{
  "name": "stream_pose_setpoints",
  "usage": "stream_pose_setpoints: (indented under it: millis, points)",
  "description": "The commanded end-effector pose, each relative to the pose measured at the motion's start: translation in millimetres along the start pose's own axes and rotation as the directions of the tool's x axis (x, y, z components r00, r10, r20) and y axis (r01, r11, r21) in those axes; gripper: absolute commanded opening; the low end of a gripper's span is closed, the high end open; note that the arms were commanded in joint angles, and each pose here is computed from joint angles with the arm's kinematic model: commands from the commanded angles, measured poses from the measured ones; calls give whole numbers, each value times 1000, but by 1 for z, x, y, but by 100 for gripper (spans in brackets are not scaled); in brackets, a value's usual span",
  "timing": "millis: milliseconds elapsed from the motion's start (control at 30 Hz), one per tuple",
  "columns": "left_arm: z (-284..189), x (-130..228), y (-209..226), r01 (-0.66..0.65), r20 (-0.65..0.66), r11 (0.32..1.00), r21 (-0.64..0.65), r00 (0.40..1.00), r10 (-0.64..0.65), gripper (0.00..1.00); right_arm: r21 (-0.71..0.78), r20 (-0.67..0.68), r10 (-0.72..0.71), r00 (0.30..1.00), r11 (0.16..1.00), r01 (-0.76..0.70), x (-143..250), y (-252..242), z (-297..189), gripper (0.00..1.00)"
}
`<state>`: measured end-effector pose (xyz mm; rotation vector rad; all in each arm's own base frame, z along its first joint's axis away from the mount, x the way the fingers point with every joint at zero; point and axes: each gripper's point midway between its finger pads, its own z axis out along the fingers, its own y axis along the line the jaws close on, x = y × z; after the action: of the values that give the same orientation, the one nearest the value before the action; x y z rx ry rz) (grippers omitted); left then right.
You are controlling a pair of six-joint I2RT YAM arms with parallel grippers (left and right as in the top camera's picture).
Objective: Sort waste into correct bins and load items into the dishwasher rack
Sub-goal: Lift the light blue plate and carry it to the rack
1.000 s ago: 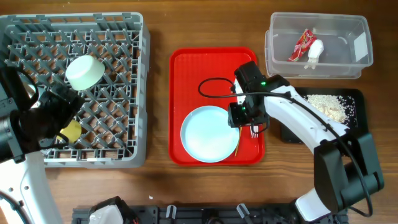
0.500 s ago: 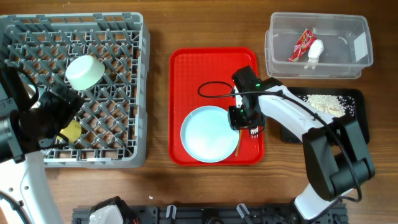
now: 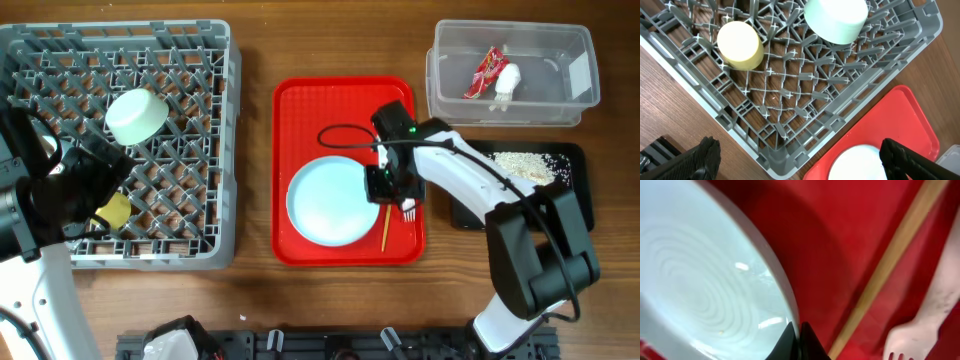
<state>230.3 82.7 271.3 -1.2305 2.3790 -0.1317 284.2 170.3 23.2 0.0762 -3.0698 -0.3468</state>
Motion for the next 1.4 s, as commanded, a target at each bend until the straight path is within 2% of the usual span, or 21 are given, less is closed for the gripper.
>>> stream_pose_setpoints:
  millis: [0,133,300,433,700,833,900,1000,1233,1367]
  points:
    - [-1,-2,4,14,12,1000,-15,1000,-13,100,-58,84,-7,996,998,12,-36,29,-36,4]
    - [-1,-2,4,14,12,1000,-15,1000,-14,100,-177,155,-27,988,983,55,-59,63,-71,4]
    - [-1,-2,4,14,12,1000,-15,1000,-14,100,-258,249,79,965,966,-13,-88,87,-104,4]
    - [-1,-2,3,14,12,1000,-15,1000,-14,100,-372,307,174,936,927,-50,-104,125,-114,4]
    - [-1,2,-1,14,-11,1000,12,1000,-14,100,-485,418,260,870,874,-28,-103,211,-126,4]
    - [-1,9,-12,15,-53,997,74,999,-11,100,-538,441,298,846,843,-16,-94,246,-129,5]
    - [-1,9,-12,15,-54,997,76,998,-11,100,-553,443,366,818,830,-71,-93,254,-126,5]
    - [-1,9,-12,15,-54,997,76,998,-11,100,-535,456,391,800,838,-104,-93,255,-115,4]
    - [-2,11,-15,7,-62,996,91,998,-2,100,-400,505,324,800,909,-116,-81,249,-77,5]
    - [-1,8,-34,-92,-52,977,192,993,104,100,-391,491,299,818,915,-100,-76,251,-74,5]
